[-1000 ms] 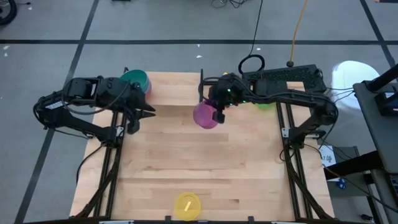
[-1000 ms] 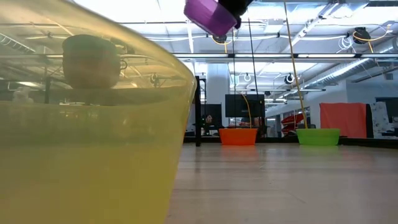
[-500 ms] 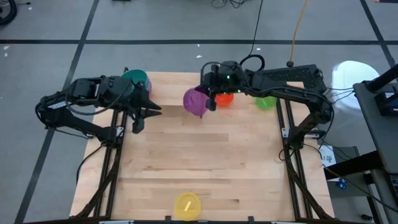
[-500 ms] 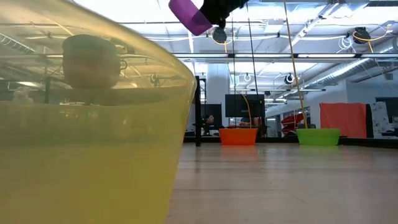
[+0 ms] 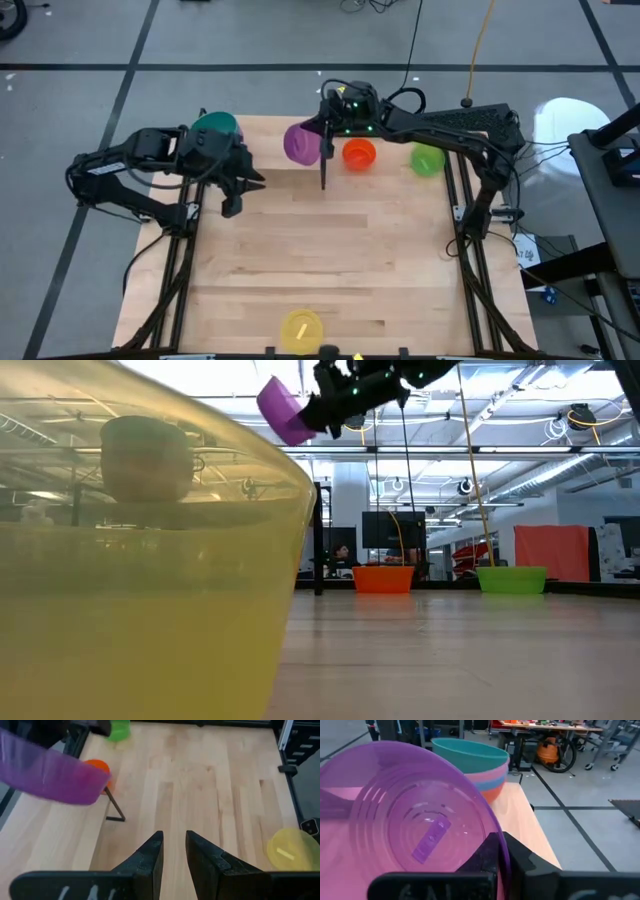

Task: Place and stack bowls onto a shelf
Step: Put the purple transparent bowl on the shelf

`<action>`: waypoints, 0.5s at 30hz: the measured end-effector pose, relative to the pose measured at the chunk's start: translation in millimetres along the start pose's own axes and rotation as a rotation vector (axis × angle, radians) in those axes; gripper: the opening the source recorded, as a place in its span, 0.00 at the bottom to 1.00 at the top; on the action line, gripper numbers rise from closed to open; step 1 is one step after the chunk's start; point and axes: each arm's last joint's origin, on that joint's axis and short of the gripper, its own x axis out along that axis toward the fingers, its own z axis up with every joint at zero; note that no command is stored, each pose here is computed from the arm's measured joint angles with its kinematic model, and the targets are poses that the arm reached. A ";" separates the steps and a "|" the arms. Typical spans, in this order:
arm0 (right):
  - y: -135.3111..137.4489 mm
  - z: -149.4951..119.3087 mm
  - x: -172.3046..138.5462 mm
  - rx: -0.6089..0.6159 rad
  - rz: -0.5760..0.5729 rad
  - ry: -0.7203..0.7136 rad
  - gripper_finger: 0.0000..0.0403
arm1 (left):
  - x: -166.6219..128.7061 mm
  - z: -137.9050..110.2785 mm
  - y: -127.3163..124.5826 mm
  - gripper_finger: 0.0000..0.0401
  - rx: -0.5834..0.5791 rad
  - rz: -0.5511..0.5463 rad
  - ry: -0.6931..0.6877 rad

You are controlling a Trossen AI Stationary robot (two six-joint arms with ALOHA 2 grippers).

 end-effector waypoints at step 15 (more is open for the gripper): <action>-31.9 -52.9 35.1 -0.010 -0.039 0.132 0.00 | 1.0 -2.5 0.1 0.22 0.011 0.001 0.031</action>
